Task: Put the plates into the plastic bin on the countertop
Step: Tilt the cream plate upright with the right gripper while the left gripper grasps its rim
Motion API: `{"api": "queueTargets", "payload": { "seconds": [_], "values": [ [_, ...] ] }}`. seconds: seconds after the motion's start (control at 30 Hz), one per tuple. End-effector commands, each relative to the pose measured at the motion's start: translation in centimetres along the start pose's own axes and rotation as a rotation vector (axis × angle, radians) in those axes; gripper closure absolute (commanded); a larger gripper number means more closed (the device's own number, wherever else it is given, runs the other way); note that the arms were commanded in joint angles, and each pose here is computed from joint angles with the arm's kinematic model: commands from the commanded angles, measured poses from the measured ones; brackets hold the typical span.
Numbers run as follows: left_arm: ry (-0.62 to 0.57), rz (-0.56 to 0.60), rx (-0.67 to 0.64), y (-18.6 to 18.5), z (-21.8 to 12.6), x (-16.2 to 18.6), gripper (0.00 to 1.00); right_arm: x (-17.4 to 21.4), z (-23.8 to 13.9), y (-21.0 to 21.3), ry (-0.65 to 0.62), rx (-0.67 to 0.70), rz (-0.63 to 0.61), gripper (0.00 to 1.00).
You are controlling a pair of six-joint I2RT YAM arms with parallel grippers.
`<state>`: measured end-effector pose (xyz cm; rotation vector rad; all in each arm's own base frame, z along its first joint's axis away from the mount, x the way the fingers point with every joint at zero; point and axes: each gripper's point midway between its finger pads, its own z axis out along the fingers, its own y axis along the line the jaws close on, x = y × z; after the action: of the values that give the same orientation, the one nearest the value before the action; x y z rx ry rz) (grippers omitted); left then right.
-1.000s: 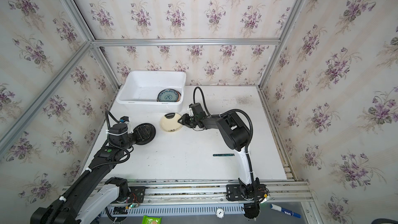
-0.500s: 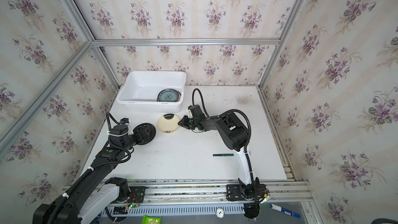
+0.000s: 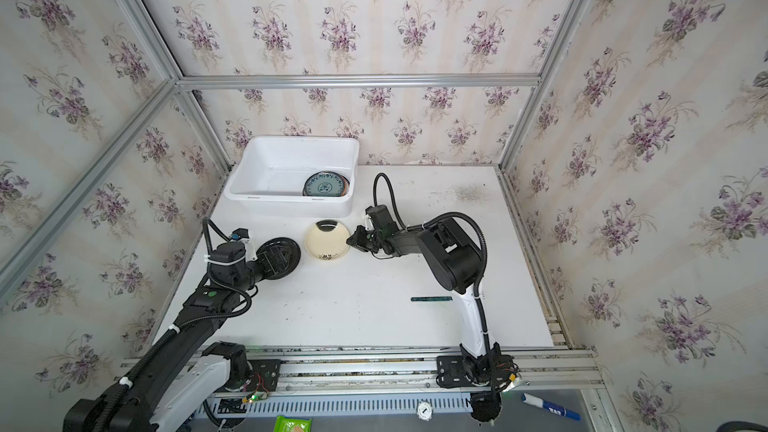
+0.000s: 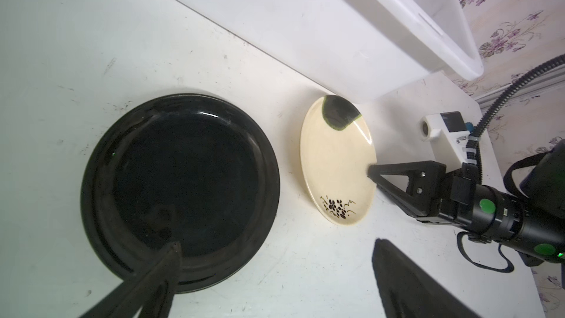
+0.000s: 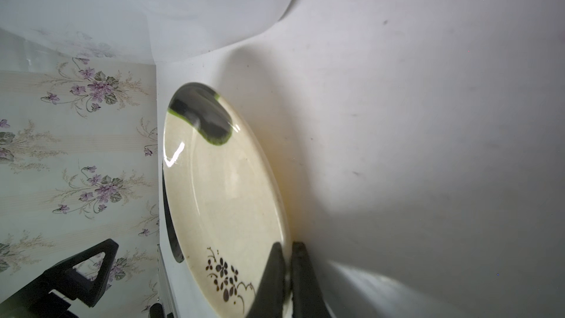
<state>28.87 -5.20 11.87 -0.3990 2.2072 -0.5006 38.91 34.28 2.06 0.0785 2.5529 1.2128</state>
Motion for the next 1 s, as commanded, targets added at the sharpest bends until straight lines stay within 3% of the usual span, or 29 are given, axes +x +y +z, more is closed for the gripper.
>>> {"api": "queueTargets", "payload": {
  "seconds": [0.0, 0.17, 0.37, 0.63, 0.9, 0.97],
  "values": [
    [-0.007, 0.029, 0.077, -1.7, -0.3, -0.7, 0.00, -0.2, -1.5, -0.4, -0.052, 0.049, -0.022, 1.00],
    [-0.005, 0.030, 0.125, -2.9, -0.5, -1.3, 0.00, -1.5, -5.3, 1.0, -0.169, 0.082, -0.121, 1.00],
    [0.057, 0.015, 0.363, -8.3, -1.6, -2.0, 0.01, -2.9, -9.9, 4.7, -0.286, 0.052, -0.217, 1.00],
    [0.029, 0.022, 0.465, -11.4, -2.0, -4.1, 0.03, -2.8, -12.1, 8.7, -0.273, -0.056, -0.240, 1.00],
    [0.064, 0.006, 0.536, -13.4, 0.4, -4.3, 0.40, -2.7, -13.0, 9.5, -0.291, -0.145, -0.220, 1.00],
    [0.074, 0.002, 0.553, -14.0, 1.0, -4.7, 0.44, -2.7, -13.2, 9.5, -0.293, -0.153, -0.220, 1.00]
  ]
}}
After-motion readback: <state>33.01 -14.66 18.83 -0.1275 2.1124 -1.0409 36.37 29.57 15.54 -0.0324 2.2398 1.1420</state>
